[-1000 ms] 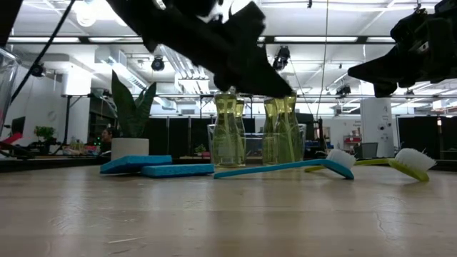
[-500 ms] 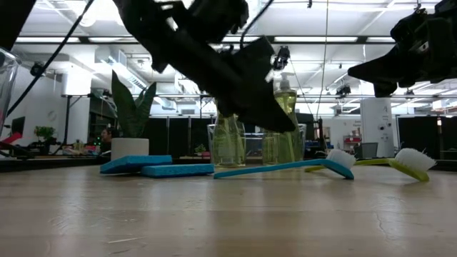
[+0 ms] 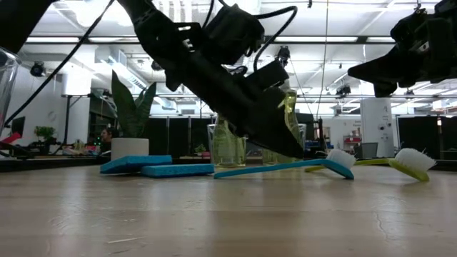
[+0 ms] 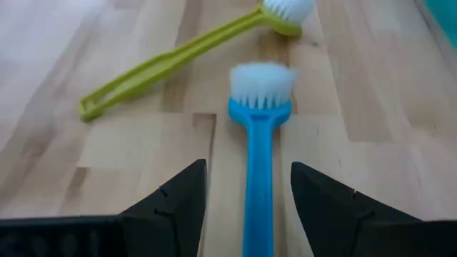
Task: Pick & Place Kitchen Sink Supplies
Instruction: Put the blue dish brush into the bottom transparent bin
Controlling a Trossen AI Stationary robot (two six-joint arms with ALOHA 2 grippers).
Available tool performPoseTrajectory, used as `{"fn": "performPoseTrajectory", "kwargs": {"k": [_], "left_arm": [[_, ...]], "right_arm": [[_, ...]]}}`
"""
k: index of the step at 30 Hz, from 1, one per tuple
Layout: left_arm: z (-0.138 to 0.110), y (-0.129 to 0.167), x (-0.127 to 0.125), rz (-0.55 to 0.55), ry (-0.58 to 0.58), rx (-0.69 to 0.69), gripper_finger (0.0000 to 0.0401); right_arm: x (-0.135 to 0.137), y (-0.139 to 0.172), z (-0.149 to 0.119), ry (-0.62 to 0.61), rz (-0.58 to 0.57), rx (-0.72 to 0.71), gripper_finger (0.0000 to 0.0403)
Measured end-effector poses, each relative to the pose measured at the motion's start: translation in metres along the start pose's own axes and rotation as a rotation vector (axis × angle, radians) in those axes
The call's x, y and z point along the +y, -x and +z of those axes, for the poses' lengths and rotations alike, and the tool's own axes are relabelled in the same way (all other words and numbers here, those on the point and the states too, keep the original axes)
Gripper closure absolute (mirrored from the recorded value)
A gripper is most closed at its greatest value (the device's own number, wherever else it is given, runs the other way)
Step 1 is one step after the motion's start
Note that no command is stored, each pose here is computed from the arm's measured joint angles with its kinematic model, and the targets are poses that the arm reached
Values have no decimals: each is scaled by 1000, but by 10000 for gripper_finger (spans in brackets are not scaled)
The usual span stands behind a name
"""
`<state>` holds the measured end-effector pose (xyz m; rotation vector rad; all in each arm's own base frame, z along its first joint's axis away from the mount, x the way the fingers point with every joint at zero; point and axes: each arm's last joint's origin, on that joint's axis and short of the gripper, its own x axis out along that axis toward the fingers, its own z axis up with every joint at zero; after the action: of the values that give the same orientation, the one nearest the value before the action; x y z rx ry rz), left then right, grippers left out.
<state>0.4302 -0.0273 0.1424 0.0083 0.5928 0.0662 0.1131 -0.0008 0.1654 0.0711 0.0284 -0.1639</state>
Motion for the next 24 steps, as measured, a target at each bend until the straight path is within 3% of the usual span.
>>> {"fn": "performPoseTrajectory", "kwargs": {"k": [15, 19, 24], "left_arm": [[-5, -6, 3, 8, 12, 44, 210], [-5, -6, 3, 3, 12, 50, 239], [-6, -6, 4, -14, 10, 57, 306]], "right_arm": [[0, 0, 0, 0, 0, 0, 394], [0, 0, 0, 0, 0, 0, 394], [0, 0, 0, 0, -1, 1, 394]]}}
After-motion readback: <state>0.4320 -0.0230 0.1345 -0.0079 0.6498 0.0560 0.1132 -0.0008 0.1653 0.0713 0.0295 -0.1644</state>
